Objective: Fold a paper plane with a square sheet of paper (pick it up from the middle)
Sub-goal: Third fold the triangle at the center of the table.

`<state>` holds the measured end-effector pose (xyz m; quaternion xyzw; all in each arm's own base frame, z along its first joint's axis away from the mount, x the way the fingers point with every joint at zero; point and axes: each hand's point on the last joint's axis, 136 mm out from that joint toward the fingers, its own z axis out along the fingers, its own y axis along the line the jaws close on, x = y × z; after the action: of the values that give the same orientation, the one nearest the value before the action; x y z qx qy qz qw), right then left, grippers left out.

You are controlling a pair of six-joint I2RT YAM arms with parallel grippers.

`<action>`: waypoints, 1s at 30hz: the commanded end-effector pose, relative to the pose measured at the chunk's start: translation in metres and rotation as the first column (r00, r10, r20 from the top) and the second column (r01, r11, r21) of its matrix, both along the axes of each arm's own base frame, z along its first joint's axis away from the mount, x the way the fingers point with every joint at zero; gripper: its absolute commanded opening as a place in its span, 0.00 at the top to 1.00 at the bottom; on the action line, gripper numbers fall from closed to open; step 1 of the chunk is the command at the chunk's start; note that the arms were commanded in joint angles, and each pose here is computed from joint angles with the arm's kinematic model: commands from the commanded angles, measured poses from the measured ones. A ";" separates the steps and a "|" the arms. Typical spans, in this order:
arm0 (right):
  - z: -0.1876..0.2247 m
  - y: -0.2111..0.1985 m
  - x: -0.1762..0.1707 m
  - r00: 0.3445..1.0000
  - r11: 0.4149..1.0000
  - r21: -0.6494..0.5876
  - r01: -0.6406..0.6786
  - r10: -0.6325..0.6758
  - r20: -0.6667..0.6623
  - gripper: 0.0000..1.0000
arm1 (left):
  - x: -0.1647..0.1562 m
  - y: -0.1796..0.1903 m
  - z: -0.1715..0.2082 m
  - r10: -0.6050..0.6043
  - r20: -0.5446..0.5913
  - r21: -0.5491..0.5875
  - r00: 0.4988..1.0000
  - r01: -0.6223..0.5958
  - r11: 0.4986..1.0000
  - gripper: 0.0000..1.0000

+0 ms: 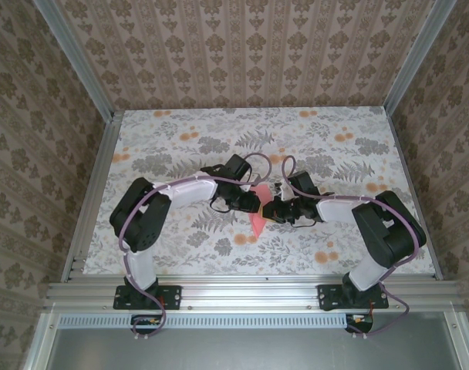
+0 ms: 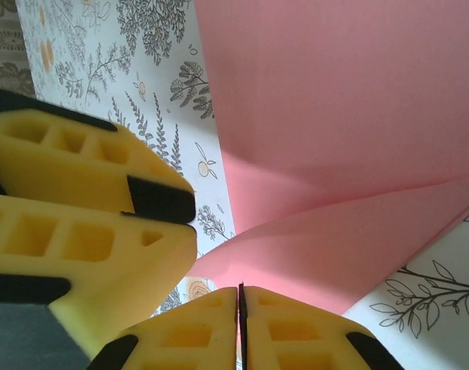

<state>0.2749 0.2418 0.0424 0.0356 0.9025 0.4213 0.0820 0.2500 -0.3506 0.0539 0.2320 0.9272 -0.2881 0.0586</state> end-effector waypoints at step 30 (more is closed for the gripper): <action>-0.015 -0.001 0.013 0.996 0.995 -0.018 0.093 -0.093 0.000 0.92 | -0.007 0.008 0.049 0.006 0.094 -0.035 0.996 -0.003 0.999 0.75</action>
<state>0.2857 0.2422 0.0320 0.0642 0.9023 0.4154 0.0951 0.2531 -0.3432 0.1043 0.2446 0.9174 -0.2910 0.1176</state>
